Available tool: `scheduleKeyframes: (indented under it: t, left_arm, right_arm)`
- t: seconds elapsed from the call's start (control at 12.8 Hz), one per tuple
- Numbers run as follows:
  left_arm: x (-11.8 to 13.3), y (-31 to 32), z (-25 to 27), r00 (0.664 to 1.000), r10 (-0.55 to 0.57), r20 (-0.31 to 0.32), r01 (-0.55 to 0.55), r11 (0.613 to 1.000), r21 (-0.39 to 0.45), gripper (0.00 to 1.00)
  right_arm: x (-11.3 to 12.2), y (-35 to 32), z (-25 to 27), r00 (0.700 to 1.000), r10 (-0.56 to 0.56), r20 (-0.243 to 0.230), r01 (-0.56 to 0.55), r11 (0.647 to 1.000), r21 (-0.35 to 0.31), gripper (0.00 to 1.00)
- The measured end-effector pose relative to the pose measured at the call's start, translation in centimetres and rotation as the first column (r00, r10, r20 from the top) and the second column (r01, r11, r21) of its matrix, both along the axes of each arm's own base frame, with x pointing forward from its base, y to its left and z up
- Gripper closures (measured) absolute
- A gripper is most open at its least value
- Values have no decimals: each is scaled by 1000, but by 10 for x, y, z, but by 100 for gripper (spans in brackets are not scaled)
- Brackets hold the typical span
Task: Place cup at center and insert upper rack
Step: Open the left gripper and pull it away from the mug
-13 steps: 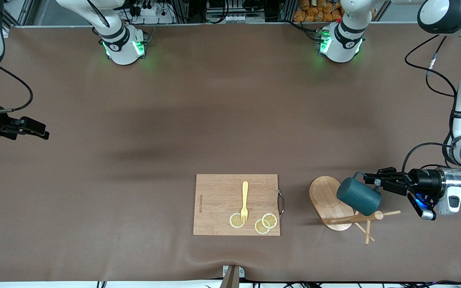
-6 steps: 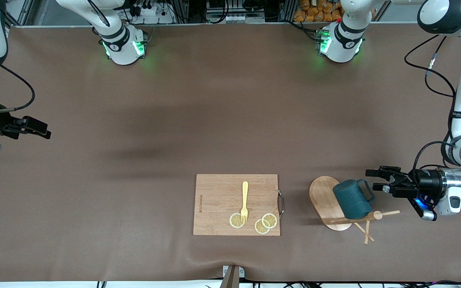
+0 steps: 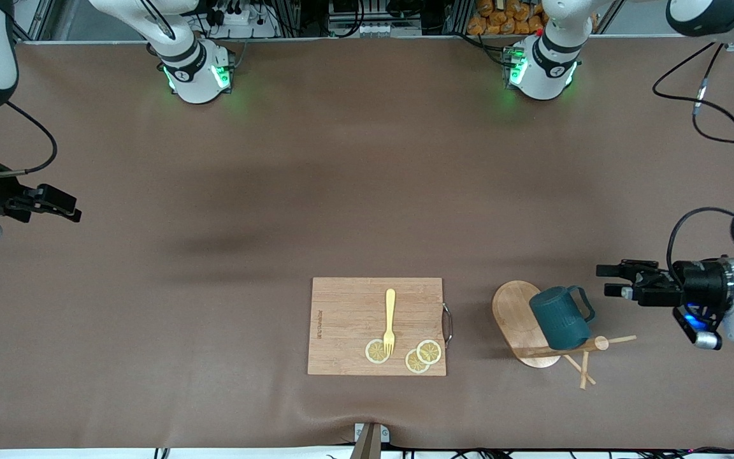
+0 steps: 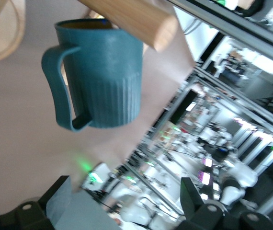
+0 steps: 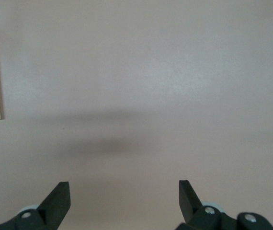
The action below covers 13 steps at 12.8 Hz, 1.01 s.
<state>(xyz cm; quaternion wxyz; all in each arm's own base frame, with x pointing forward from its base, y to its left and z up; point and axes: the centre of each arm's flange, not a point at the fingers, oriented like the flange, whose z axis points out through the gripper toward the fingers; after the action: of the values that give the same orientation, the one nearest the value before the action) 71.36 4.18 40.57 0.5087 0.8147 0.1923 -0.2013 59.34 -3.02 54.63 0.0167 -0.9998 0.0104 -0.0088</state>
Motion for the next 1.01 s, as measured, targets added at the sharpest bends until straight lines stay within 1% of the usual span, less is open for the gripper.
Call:
scheduleKeyframes:
  t: [0.16, 0.23, 0.31, 0.39, 0.47, 0.54, 0.62, 0.7, 0.78, 0.86, 0.93, 1.01]
  left_arm:
    - [-8, -10, 34, 998, -45, 39, 39, 989, 142, 0]
    - [-12, -19, 51, 995, -76, 63, 61, 975, 214, 0]
    - [-17, -32, 69, 990, -114, 88, 84, 954, 289, 0]
    - [-23, -46, 89, 981, -156, 112, 105, 923, 369, 0]
    - [-31, -62, 109, 970, -206, 133, 123, 879, 461, 0]
    - [-40, -79, 128, 954, -262, 146, 138, 814, 564, 0]
    - [-50, -95, 144, 935, -322, 149, 147, 733, 664, 0]
    - [-59, -108, 155, 915, -377, 144, 153, 655, 740, 0]
    - [-68, -115, 163, 895, -425, 136, 161, 592, 790, 0]
    - [-75, -115, 167, 880, -458, 125, 168, 548, 820, 0]
    - [-83, -109, 170, 871, -478, 116, 175, 520, 836, 0]
    - [-91, -100, 174, 865, -491, 105, 178, 496, 850, 0]
  right_arm:
    - [-2, -1, -6, 1000, -2, -2, 2, 1000, 0, 0]
    - [-3, -2, -7, 1000, -5, -3, 5, 1000, 0, 0]
    - [-3, -4, -8, 1000, -7, -5, 7, 1000, 0, 0]
    - [-4, -4, -8, 1000, -8, -6, 8, 1000, 0, 0]
    - [-4, -5, -9, 1000, -9, -8, 9, 1000, 0, 0]
    - [-5, -7, -12, 1000, -13, -13, 13, 1000, 0, 0]
    - [-6, -13, -14, 1000, -23, -19, 23, 1000, 0, 0]
    - [-8, -20, -17, 999, -35, -29, 35, 999, 0, 0]
    - [-11, -27, -21, 998, -47, -46, 47, 999, 1, 0]
    - [-14, -33, -24, 996, -57, -72, 58, 998, 3, 0]
    - [-17, -36, -25, 994, -63, -92, 64, 998, 4, 0]
    - [-20, -38, -23, 993, -65, -102, 66, 998, 6, 0]
